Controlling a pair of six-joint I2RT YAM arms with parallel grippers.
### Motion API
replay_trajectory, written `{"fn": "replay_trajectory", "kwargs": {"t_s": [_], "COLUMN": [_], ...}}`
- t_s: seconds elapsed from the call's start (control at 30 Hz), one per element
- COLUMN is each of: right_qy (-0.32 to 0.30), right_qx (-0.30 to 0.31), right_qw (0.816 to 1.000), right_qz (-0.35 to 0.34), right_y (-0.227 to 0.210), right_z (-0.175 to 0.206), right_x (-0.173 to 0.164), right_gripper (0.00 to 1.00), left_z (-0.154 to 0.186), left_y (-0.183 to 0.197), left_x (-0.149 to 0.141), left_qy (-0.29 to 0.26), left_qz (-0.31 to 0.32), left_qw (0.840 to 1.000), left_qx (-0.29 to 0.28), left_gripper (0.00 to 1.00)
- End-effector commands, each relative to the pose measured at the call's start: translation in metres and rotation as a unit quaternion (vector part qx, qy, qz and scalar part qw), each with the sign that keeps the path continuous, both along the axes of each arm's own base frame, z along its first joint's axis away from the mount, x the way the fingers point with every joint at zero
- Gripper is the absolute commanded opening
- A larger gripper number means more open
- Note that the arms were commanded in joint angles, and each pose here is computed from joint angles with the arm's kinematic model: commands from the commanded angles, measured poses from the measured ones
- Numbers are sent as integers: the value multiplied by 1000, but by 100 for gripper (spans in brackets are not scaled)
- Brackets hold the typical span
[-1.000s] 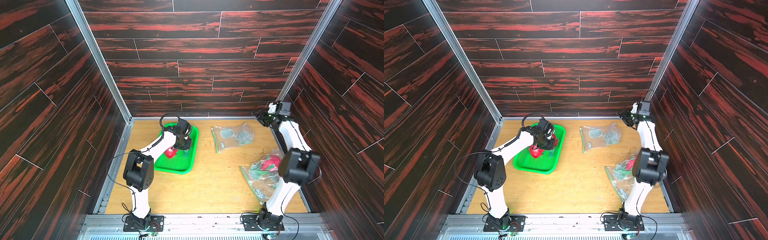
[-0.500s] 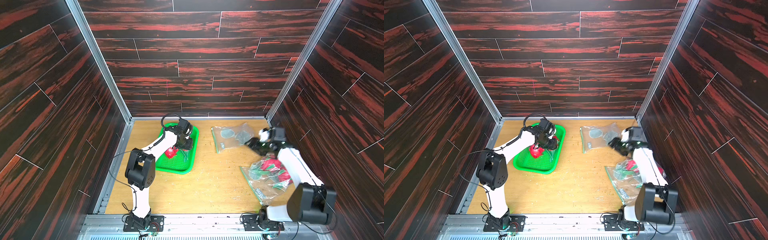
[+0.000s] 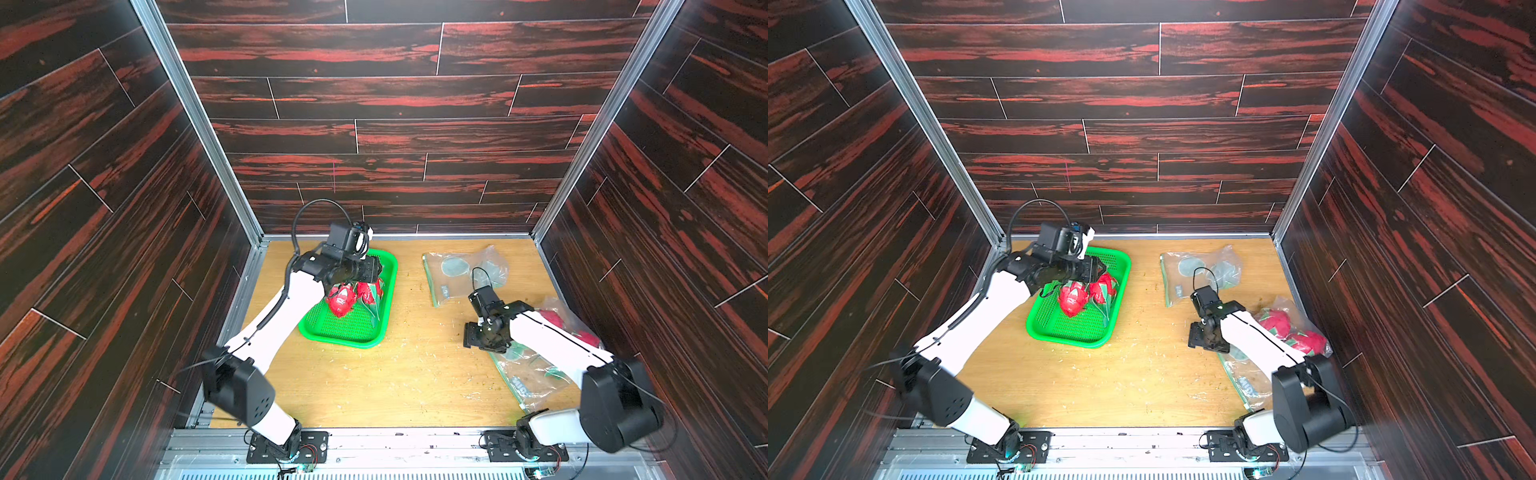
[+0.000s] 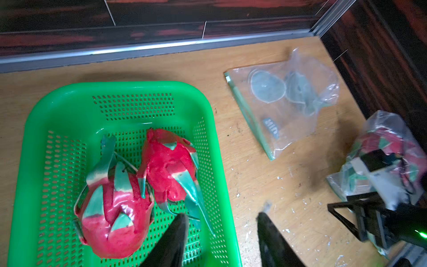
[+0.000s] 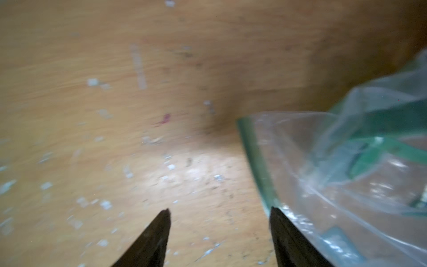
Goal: Open the zip-top bag and take out the dragon fruit
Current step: Pick up the zipper food storage bag at the center of the board.
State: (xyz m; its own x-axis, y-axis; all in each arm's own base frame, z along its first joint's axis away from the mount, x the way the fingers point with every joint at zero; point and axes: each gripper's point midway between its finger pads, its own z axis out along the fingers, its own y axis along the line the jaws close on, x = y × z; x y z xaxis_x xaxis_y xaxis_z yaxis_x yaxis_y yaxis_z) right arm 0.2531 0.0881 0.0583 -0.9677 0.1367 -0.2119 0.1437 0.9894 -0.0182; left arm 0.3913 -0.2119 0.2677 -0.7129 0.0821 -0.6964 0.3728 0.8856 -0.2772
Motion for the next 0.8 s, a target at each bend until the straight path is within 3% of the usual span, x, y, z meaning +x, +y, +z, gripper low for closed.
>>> {"fn": "replay_trajectory", "kwargs": {"t_s": [0.0, 0.23, 0.33, 0.4, 0.5, 0.57, 0.6, 0.77], "right_qy": [6, 30, 40, 41, 27, 12, 3, -59], "right_qx": [-86, -127, -153, -155, -145, -137, -130, -61], "right_qw": [996, 991, 987, 987, 989, 990, 991, 996], "right_qz": [-29, -23, -21, -21, -19, -18, -18, -22], "right_y": [-29, -37, -44, -44, -41, -39, -37, -16], "right_z": [-7, -30, -36, -38, -33, -23, -16, 35], "right_x": [-4, -3, -4, -3, 1, 5, 8, 26], "right_gripper": [73, 73, 65, 52, 20, 5, 0, 0], "left_z": [10, 12, 14, 16, 18, 17, 21, 27], "left_y": [1, -7, -8, -9, -8, -9, -11, -19], "left_x": [-9, -22, -30, -32, -35, -36, -34, -38], "left_qy": [-14, -8, -8, -10, -12, -10, -19, -28], "left_qz": [-6, -37, -47, -51, -52, -54, -57, -76], "left_qw": [1000, 999, 998, 997, 997, 997, 996, 993], "left_qx": [-13, -35, -47, -50, -50, -53, -60, -86], "left_gripper": [53, 53, 54, 54, 54, 54, 53, 53]}}
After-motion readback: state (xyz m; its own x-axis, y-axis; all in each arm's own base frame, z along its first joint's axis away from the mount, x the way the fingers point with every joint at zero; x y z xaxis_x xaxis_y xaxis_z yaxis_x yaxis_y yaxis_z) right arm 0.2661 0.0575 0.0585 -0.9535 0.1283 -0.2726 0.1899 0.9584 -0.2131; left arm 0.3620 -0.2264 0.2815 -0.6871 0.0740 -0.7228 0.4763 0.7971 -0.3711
